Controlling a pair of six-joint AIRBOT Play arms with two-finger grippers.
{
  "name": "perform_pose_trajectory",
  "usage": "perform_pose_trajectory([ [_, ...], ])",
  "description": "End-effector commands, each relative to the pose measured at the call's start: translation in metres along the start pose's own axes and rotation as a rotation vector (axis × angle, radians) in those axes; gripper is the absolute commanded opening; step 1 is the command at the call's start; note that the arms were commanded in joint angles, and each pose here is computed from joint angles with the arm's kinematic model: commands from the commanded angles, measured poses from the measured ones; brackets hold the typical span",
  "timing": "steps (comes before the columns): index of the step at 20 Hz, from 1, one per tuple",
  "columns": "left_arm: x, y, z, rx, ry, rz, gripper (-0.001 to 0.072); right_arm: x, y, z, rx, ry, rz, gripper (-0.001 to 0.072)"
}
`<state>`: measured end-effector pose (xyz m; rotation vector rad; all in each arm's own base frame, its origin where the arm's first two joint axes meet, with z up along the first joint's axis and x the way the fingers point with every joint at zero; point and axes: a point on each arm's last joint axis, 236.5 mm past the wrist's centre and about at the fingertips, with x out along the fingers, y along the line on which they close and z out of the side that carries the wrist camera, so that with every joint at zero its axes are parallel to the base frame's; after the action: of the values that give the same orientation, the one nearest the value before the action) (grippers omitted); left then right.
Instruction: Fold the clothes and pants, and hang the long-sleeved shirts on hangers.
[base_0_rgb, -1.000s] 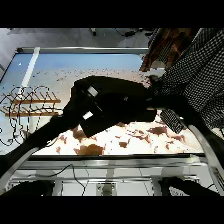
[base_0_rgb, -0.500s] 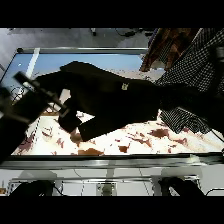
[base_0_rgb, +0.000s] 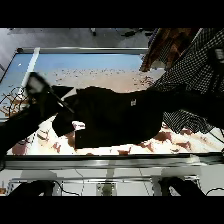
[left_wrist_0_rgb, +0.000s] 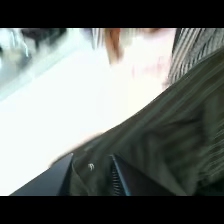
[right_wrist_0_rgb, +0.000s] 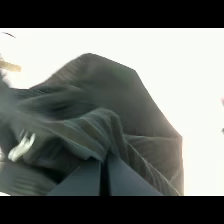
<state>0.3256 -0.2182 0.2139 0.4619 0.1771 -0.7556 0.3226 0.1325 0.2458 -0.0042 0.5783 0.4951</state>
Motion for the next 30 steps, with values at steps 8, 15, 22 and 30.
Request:
perform_pose_trajectory([
  [8,-0.048,0.075,-0.015,-0.187,0.015,0.228,0.0501,0.023,-0.003,-0.007,0.016,0.034,0.019,0.0031],
  [15,-0.180,0.219,-0.257,-0.720,0.435,0.764,0.0550,0.023,-0.003,-0.007,-0.004,0.036,0.020,0.0031],
  [22,-0.169,0.180,-0.396,-0.967,0.695,0.606,0.0545,0.023,-0.006,0.003,-0.029,-0.007,0.007,0.0030],
  [30,-0.127,0.167,-0.421,-0.885,0.747,0.478,0.0545,0.033,-0.009,-0.013,-0.016,0.030,0.008,0.0030],
])
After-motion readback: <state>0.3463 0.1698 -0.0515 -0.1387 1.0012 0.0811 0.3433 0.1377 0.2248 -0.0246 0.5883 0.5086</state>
